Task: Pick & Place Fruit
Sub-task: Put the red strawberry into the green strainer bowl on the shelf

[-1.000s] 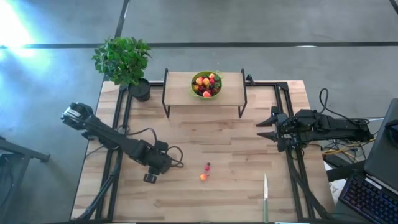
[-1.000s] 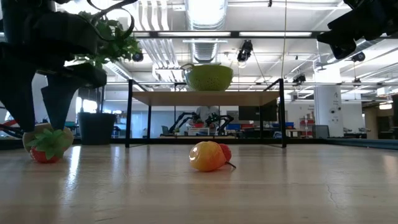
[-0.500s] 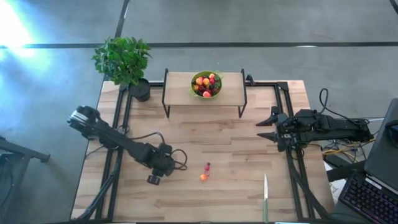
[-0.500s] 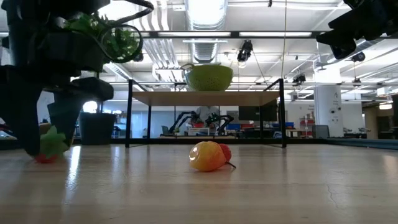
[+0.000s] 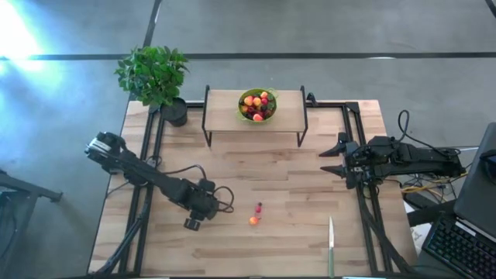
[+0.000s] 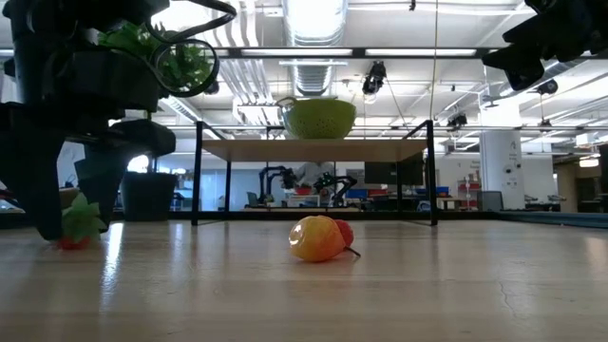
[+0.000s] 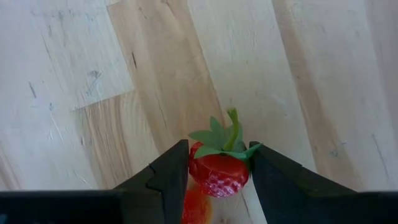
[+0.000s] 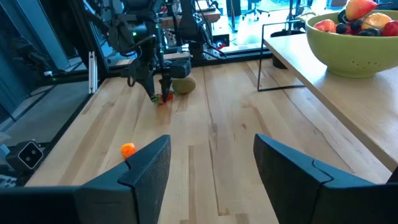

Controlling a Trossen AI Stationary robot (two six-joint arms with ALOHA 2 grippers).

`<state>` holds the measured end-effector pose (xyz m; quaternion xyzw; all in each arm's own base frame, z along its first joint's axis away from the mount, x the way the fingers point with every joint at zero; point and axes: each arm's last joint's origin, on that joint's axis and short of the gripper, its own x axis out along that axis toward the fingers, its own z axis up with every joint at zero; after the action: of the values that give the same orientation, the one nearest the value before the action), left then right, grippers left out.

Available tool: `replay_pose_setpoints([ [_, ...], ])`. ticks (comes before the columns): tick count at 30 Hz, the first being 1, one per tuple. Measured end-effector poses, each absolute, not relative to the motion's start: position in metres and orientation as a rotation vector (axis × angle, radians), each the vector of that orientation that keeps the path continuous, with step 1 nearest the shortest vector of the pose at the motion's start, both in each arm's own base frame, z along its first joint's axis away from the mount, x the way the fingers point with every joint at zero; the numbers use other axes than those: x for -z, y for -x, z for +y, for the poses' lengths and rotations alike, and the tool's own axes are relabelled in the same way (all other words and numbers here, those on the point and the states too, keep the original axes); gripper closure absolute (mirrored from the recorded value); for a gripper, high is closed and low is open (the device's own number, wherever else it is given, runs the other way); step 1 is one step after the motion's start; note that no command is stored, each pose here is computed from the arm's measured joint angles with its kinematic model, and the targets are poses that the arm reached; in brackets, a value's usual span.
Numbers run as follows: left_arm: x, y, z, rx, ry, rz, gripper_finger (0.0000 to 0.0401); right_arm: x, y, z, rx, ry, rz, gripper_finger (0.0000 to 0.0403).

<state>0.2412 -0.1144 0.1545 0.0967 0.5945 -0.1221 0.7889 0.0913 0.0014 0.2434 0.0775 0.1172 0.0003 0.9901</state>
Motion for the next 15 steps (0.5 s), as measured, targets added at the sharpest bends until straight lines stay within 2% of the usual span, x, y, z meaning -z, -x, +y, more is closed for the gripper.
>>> replay_pose_setpoints([
  [10,-0.154,-0.2411,-0.1145,0.264,-0.207,1.282,0.0244,-0.2434,-0.0914,0.0013,-0.001,-0.155,0.235,0.015],
  [15,-0.1532,-0.2416,-0.1146,0.259,-0.199,1.281,0.0233,-0.2434,-0.0913,0.0013,0.0,-0.155,0.235,0.0136],
])
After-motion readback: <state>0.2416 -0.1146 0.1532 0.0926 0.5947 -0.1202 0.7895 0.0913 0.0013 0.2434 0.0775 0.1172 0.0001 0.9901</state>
